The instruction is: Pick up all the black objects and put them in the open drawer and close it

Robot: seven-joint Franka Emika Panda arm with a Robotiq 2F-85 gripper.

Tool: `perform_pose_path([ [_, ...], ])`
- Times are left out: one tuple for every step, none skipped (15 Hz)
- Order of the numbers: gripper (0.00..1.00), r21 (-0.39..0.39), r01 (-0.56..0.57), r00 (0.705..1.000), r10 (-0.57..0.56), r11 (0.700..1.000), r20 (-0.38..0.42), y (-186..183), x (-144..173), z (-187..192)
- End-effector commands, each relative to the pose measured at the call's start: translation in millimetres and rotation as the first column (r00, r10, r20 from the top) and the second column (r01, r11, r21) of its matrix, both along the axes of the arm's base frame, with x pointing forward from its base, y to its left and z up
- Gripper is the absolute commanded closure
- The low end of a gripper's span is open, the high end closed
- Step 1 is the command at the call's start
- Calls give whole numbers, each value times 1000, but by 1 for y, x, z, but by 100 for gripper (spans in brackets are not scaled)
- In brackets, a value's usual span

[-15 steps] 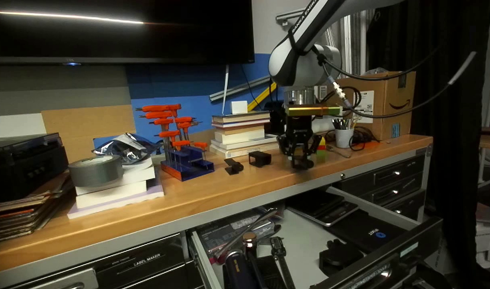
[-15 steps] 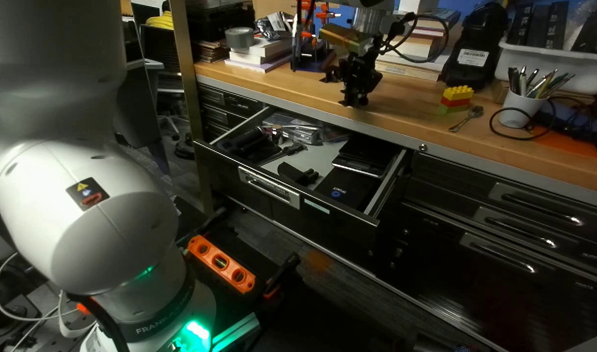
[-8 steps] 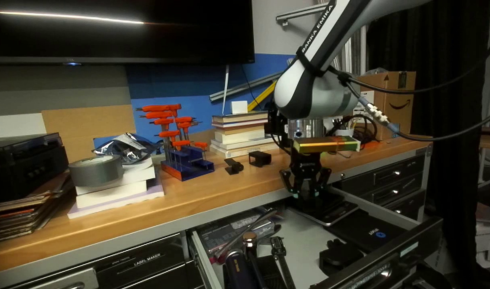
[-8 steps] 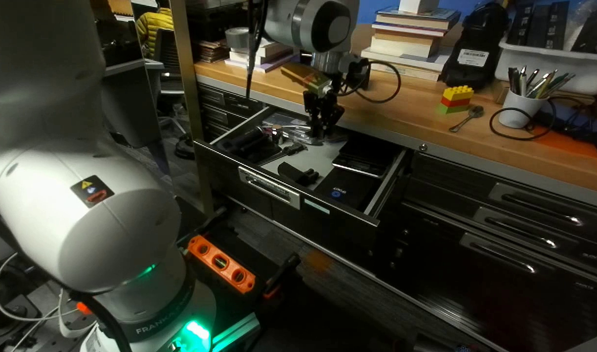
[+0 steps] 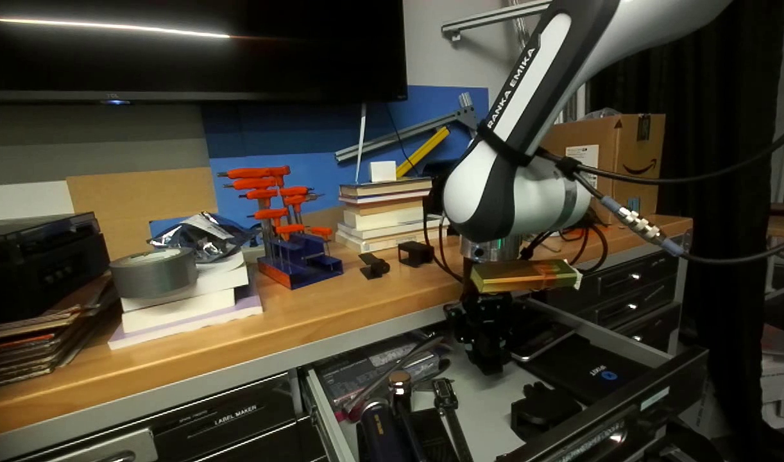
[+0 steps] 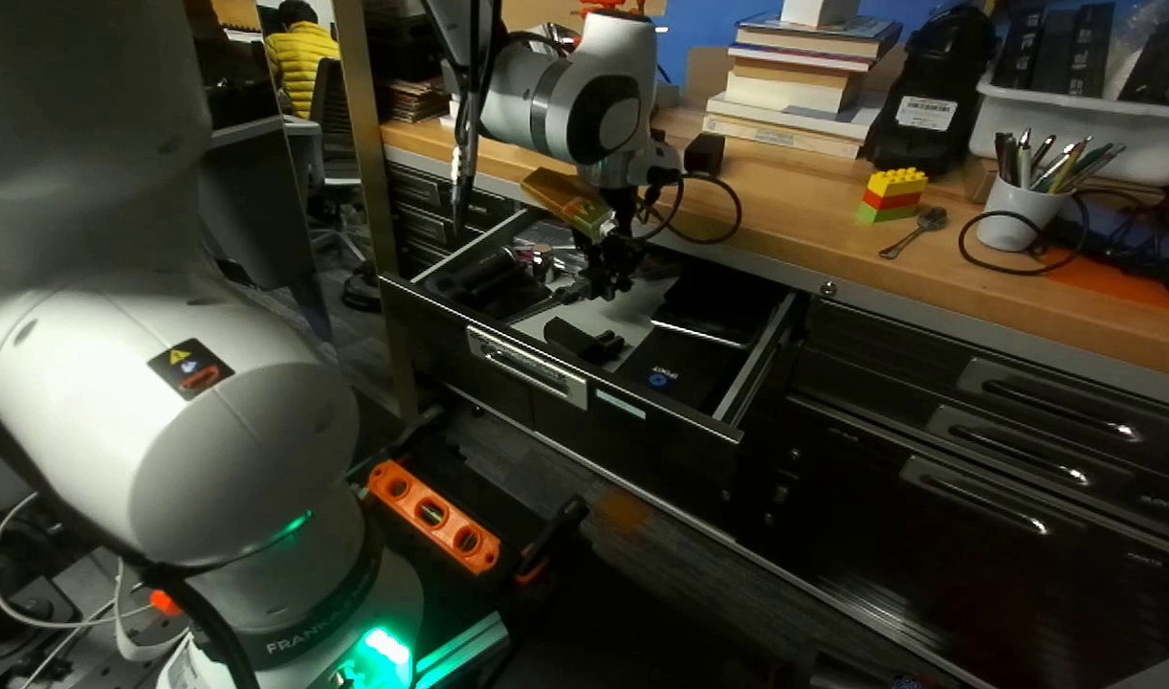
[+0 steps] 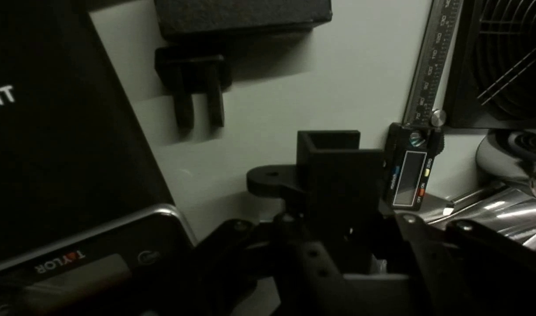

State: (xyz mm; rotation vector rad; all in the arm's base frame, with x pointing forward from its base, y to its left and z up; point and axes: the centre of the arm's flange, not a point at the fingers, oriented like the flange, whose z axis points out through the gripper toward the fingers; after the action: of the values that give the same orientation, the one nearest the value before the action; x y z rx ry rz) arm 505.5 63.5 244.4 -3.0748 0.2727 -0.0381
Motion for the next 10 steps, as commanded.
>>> perform_pose_path([
  [87,0,10,999,-10,1000,46,3,16,-13],
  [87,-1,12,999,-12,1000,45,2,22,-17],
  [87,-2,14,999,-14,1000,48,1,26,-20],
  [87,-3,18,999,-18,1000,45,-2,31,-23],
  [87,-2,24,999,-24,1000,44,-5,36,-26],
  [87,-4,28,999,-28,1000,44,-8,41,-27],
  [87,-8,31,999,-31,999,45,-11,48,-28],
  [87,-8,34,998,-33,999,48,-13,53,-28],
  [87,-12,37,998,-36,999,50,-16,59,-28],
  [87,-9,38,998,-37,999,53,-18,64,-28],
])
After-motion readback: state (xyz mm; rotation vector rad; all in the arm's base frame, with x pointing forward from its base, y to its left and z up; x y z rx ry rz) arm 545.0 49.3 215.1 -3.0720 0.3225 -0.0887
